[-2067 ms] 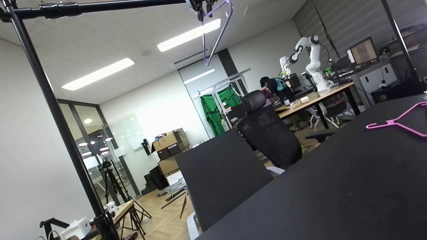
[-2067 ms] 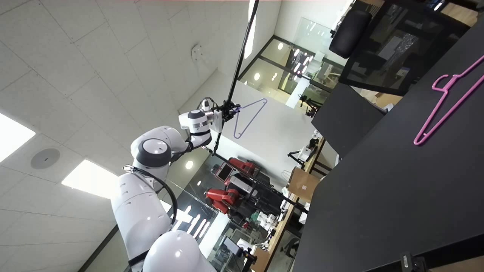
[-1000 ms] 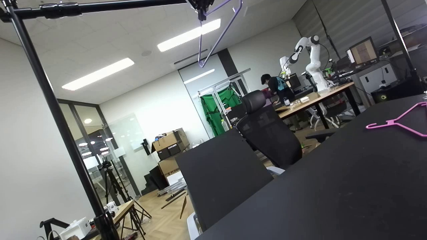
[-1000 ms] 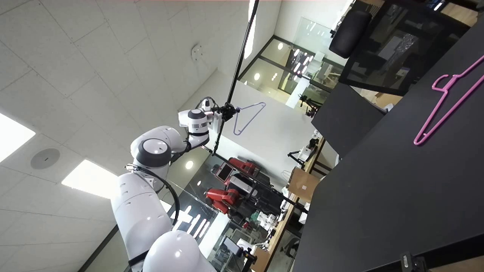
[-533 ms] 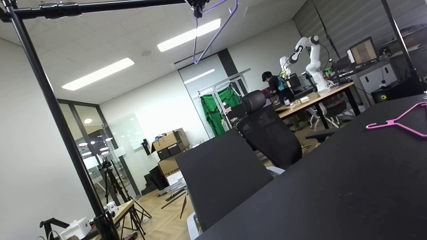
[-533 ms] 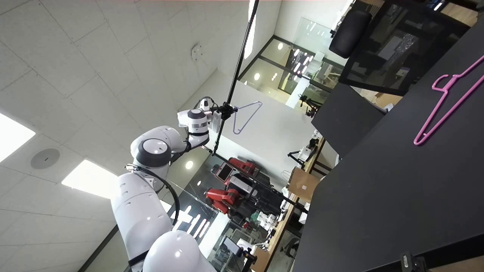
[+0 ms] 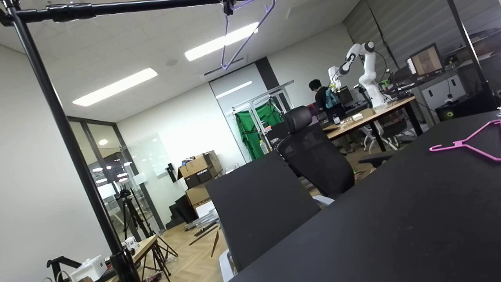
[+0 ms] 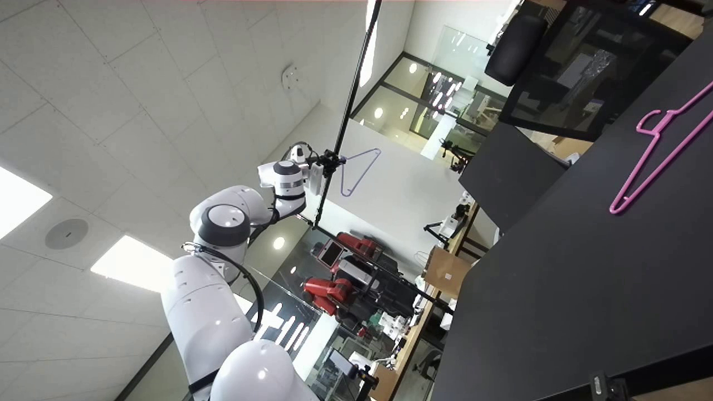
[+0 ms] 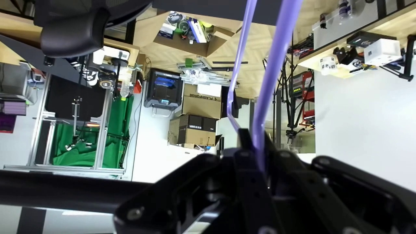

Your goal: Unhang the hanger from the rail

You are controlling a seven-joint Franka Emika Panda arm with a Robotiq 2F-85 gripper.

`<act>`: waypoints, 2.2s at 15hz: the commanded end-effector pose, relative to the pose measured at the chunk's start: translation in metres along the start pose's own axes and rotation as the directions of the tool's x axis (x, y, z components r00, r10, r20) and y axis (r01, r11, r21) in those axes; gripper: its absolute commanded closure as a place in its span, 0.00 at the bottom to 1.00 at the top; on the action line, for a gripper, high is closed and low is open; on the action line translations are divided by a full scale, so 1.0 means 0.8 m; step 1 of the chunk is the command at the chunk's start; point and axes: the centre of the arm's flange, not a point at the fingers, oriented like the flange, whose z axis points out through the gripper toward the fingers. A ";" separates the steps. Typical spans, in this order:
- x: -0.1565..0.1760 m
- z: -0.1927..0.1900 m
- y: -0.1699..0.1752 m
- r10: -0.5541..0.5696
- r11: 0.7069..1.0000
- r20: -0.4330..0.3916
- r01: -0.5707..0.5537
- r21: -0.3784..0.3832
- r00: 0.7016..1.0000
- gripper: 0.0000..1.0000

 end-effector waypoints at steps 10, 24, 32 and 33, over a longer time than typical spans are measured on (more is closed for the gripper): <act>0.001 -0.064 0.009 -0.038 0.999 0.148 0.033 0.035 0.988 0.98; -0.150 0.042 0.190 0.194 0.951 0.356 -0.086 -0.297 0.914 0.98; -0.351 0.167 0.298 0.231 0.814 0.472 0.097 -0.573 0.851 0.98; -0.374 0.178 0.306 0.233 0.799 0.489 0.122 -0.589 0.840 0.98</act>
